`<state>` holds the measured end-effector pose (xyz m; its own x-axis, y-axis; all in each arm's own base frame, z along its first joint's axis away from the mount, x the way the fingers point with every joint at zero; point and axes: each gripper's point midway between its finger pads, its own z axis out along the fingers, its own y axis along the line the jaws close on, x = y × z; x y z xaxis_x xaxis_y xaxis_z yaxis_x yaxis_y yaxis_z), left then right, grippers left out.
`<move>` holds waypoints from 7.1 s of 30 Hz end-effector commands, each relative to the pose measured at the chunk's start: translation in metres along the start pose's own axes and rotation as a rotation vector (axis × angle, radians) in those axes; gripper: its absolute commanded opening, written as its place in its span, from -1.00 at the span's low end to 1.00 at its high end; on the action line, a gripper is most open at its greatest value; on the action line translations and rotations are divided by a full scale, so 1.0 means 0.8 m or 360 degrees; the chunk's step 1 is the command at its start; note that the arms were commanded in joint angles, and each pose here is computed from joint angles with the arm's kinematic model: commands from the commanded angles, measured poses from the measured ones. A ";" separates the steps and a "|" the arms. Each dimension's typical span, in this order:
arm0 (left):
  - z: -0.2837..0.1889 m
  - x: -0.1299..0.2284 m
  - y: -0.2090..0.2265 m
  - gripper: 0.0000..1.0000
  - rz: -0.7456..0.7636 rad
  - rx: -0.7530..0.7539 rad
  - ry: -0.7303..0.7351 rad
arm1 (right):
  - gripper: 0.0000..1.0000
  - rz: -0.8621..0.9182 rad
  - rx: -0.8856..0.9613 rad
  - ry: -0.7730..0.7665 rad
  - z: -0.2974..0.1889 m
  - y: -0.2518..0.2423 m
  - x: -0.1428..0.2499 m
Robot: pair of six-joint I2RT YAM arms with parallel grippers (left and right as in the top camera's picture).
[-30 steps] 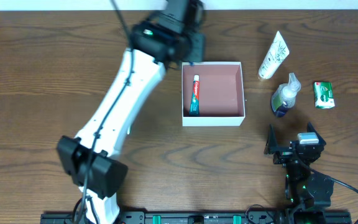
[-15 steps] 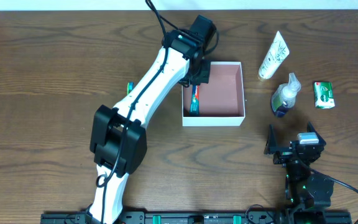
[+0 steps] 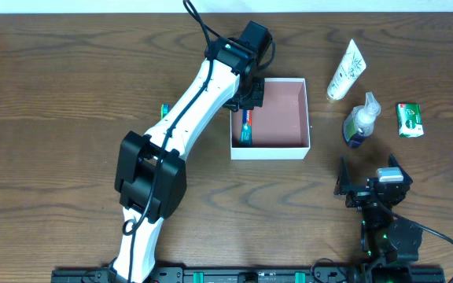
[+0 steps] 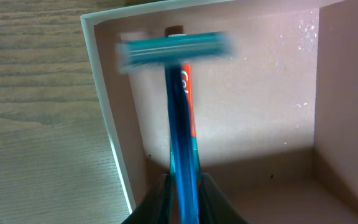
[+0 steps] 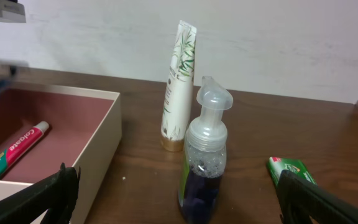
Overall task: Pack container
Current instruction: 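Carry blue razor with left gripper into the box and release, then move left gripper to the green toothbrush and grasp its handle, then lift toothbrush with left gripper and place it in the box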
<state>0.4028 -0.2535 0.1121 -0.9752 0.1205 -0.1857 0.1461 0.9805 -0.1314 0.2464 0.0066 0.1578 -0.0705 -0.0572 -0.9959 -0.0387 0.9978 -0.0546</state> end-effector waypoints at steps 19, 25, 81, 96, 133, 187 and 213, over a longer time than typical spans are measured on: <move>-0.119 -0.056 0.059 -0.21 -0.0028 -0.0087 -0.0333 | 0.99 -0.0021 -0.0017 -0.0003 0.000 0.004 0.000; -0.123 0.000 0.170 -0.20 -0.0248 -0.0355 -0.0013 | 0.99 -0.0021 -0.0017 -0.0003 0.000 0.004 0.000; 0.097 0.138 0.263 -0.79 -0.0357 -0.0151 0.0455 | 0.98 -0.0021 -0.0017 -0.0003 0.000 0.004 0.000; -0.037 -0.008 0.226 -0.88 -0.0330 -0.0052 0.0007 | 0.99 -0.0021 -0.0017 -0.0003 0.000 0.004 0.000; -0.006 0.017 0.000 -0.87 -0.0118 0.0095 0.0213 | 0.98 -0.0021 -0.0017 -0.0002 0.000 0.004 0.000; 0.031 0.053 0.006 -0.78 0.0218 0.0065 0.0364 | 0.98 -0.0021 -0.0017 -0.0003 0.000 0.004 0.000; 0.036 0.029 0.007 -0.40 0.0235 0.0034 0.0232 | 0.98 -0.0021 -0.0017 -0.0003 0.000 0.004 0.000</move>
<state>0.3852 -0.2528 0.0887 -0.9568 0.2807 -0.0755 0.2892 0.9455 -0.1500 0.2464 0.0066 0.1579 -0.0702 -0.0572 -0.9959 -0.0383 0.9978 -0.0546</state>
